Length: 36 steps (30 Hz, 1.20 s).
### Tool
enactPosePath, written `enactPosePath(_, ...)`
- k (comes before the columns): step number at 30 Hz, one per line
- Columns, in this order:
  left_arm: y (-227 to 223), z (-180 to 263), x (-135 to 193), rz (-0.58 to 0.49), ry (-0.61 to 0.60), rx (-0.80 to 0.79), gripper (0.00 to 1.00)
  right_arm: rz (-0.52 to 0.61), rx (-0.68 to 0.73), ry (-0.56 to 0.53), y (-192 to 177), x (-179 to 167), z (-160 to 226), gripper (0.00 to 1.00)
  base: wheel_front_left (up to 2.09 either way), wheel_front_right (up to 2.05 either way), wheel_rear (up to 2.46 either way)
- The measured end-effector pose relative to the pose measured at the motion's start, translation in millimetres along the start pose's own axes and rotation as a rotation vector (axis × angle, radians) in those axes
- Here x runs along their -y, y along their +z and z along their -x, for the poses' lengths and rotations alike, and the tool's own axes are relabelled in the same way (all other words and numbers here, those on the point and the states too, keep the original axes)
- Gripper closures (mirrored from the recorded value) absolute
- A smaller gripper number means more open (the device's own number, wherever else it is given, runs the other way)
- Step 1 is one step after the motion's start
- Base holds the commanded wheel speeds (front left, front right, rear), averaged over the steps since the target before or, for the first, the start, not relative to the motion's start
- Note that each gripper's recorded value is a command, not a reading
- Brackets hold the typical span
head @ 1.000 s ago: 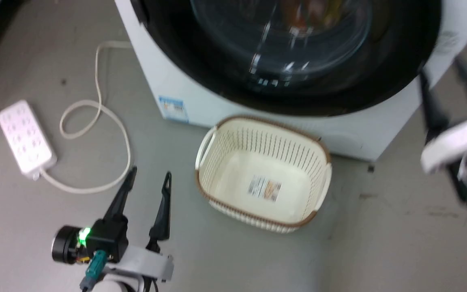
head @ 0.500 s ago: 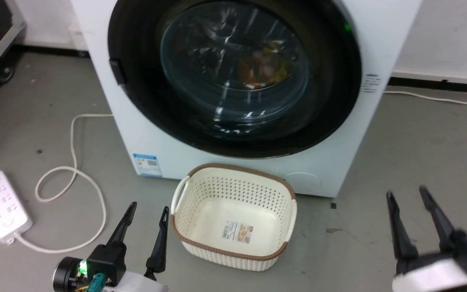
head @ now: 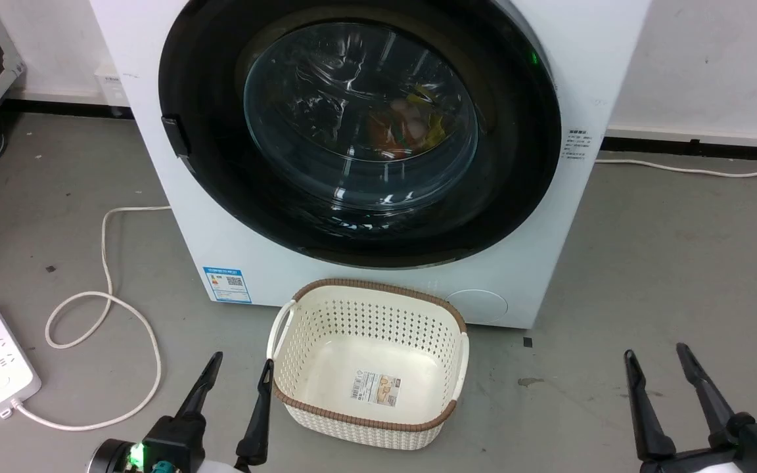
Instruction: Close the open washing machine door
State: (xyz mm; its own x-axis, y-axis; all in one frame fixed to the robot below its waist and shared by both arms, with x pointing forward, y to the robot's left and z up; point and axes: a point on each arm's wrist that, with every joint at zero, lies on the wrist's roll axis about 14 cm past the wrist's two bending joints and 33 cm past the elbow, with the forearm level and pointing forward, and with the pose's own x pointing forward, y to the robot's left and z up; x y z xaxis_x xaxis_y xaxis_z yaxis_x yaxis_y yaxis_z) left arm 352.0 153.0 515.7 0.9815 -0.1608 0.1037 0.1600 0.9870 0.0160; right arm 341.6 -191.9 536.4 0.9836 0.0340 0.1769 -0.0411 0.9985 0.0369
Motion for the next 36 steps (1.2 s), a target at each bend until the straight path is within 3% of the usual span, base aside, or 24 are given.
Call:
enactPosePath(3,-2.0,1.1,-2.4,0.000,0.009,-0.006,0.00,-0.001,-0.006,0.005,-2.2,-1.5,-0.6,0.00,0.00,0.00,0.00)
enactPosePath(4,-2.2,1.1,-2.5,0.000,0.009,-0.008,1.00,0.000,-0.007,0.005,-2.3,-1.7,-0.7,1.00,0.00,0.00,0.00)
enactPosePath(36,-2.7,-2.1,-6.4,-0.003,0.037,-0.040,1.00,0.013,-0.063,0.025,-9.4,-7.6,-4.9,1.00,0.00,0.00,0.00)
